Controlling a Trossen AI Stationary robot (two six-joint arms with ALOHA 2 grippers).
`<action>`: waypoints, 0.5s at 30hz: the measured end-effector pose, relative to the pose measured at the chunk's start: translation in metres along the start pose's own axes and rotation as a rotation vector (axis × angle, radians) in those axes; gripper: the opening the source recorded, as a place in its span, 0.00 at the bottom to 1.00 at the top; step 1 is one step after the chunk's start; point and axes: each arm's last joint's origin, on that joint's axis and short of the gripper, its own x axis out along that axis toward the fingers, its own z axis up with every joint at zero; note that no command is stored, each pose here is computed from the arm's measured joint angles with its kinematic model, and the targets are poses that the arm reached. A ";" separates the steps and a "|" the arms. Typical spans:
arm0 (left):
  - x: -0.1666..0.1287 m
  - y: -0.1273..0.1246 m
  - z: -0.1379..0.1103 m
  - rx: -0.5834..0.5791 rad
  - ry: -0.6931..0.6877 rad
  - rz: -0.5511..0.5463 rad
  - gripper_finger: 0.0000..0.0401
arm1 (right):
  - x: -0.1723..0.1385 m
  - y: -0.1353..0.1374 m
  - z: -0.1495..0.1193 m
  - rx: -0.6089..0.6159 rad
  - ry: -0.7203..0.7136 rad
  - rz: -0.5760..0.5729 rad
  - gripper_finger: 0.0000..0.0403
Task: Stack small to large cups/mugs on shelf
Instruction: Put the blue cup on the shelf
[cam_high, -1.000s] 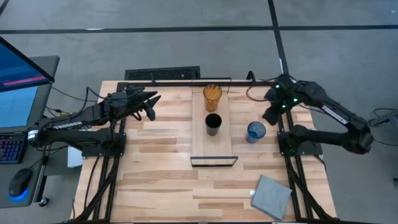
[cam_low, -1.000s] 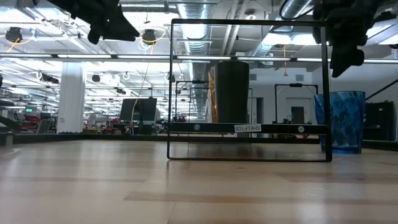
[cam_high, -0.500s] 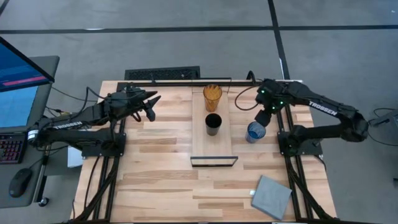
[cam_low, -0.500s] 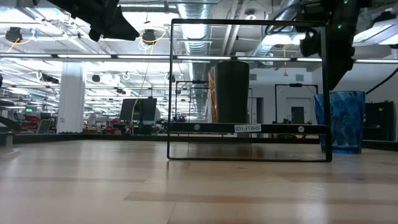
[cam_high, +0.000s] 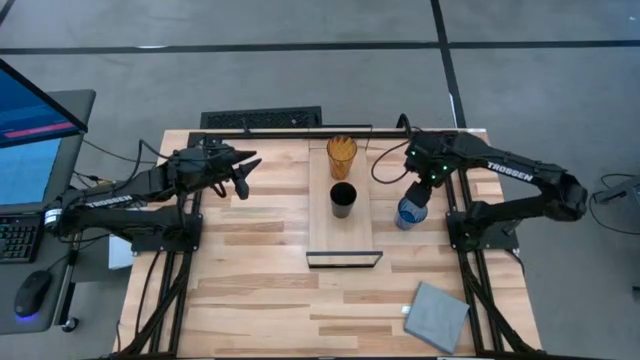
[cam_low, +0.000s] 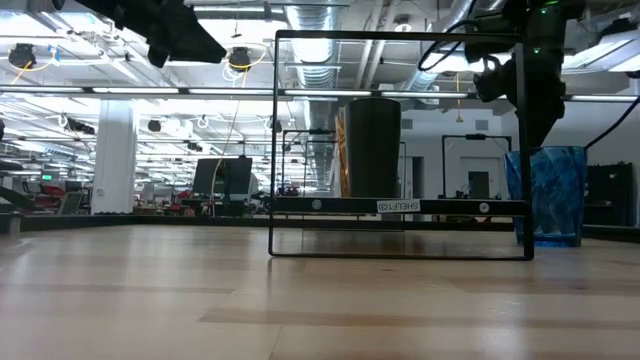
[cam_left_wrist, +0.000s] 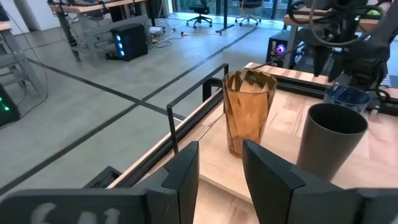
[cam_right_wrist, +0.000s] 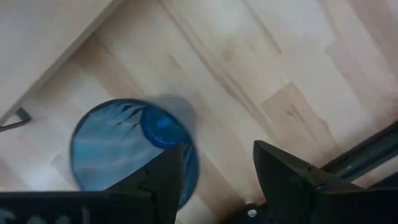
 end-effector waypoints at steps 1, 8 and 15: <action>0.000 0.000 0.000 0.000 0.003 0.000 0.28 | 0.000 0.002 -0.001 -0.001 0.005 0.003 0.53; 0.000 0.000 -0.003 0.004 0.028 0.002 0.28 | 0.003 0.010 -0.008 0.002 0.064 -0.010 0.53; 0.000 0.000 -0.004 0.009 0.043 0.003 0.28 | 0.022 0.014 -0.018 0.045 0.130 -0.015 0.53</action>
